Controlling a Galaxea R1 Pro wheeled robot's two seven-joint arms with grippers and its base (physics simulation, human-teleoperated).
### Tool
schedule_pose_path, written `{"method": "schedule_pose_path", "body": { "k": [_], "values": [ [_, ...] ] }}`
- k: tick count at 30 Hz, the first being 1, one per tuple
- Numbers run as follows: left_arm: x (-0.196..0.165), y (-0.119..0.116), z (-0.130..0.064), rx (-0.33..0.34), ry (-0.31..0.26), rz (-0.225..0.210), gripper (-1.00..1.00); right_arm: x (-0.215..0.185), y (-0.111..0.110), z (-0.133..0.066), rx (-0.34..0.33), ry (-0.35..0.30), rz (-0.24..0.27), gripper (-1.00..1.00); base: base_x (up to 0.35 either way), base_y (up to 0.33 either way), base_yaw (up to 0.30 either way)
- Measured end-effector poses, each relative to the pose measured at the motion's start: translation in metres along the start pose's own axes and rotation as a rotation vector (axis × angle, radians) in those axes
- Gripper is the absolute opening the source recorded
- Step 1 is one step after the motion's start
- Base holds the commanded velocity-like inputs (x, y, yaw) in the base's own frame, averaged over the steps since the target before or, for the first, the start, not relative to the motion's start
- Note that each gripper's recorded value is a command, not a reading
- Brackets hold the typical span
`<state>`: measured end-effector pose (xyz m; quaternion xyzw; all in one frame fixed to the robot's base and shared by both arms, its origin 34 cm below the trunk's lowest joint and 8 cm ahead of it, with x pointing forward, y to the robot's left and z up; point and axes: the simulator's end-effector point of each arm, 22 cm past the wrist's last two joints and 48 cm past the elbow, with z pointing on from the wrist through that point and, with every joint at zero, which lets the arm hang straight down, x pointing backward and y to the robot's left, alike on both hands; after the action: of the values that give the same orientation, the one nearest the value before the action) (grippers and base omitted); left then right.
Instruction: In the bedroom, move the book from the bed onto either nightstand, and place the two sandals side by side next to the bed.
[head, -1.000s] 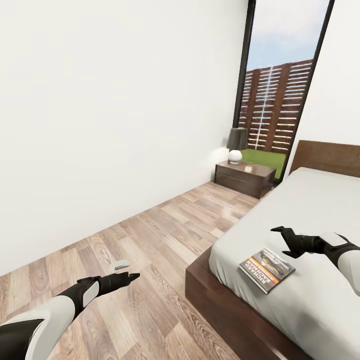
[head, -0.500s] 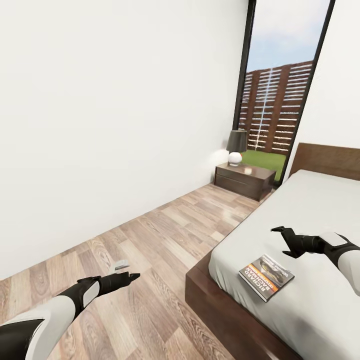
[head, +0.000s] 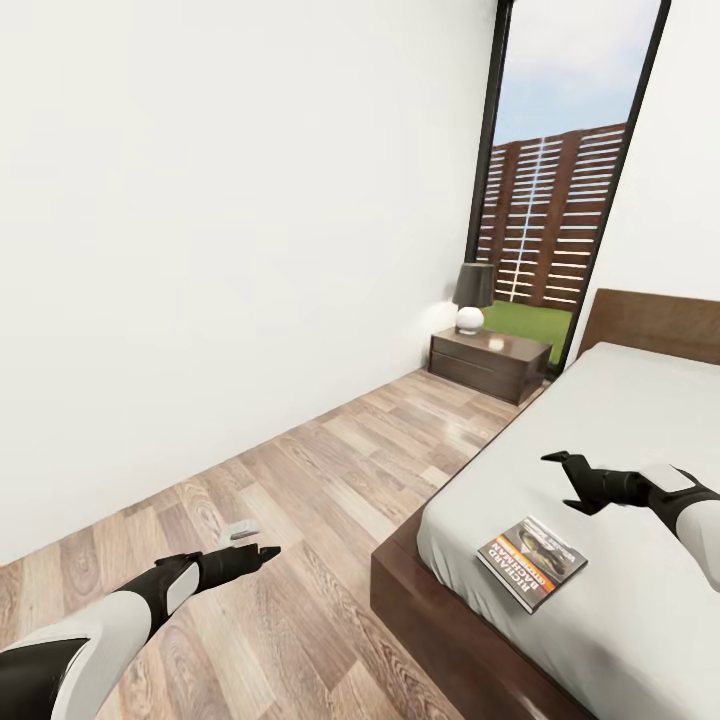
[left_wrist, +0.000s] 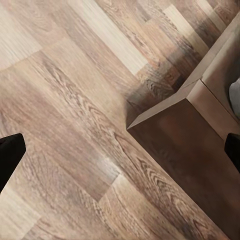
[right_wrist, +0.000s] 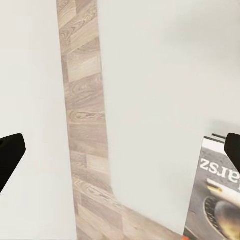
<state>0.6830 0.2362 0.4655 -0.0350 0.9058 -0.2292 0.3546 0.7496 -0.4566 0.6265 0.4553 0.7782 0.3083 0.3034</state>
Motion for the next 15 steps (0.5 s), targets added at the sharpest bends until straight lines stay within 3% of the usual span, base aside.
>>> {"method": "schedule_pose_path", "body": {
  "k": [15],
  "values": [
    [-0.0006, 0.0001, 0.0001, 0.0, -0.005, 0.003, 1.0, -0.0006, 0.0077, -0.0004, -0.035, -0.002, -0.001, 1.0, 0.0, 0.0, 0.0]
  ]
}}
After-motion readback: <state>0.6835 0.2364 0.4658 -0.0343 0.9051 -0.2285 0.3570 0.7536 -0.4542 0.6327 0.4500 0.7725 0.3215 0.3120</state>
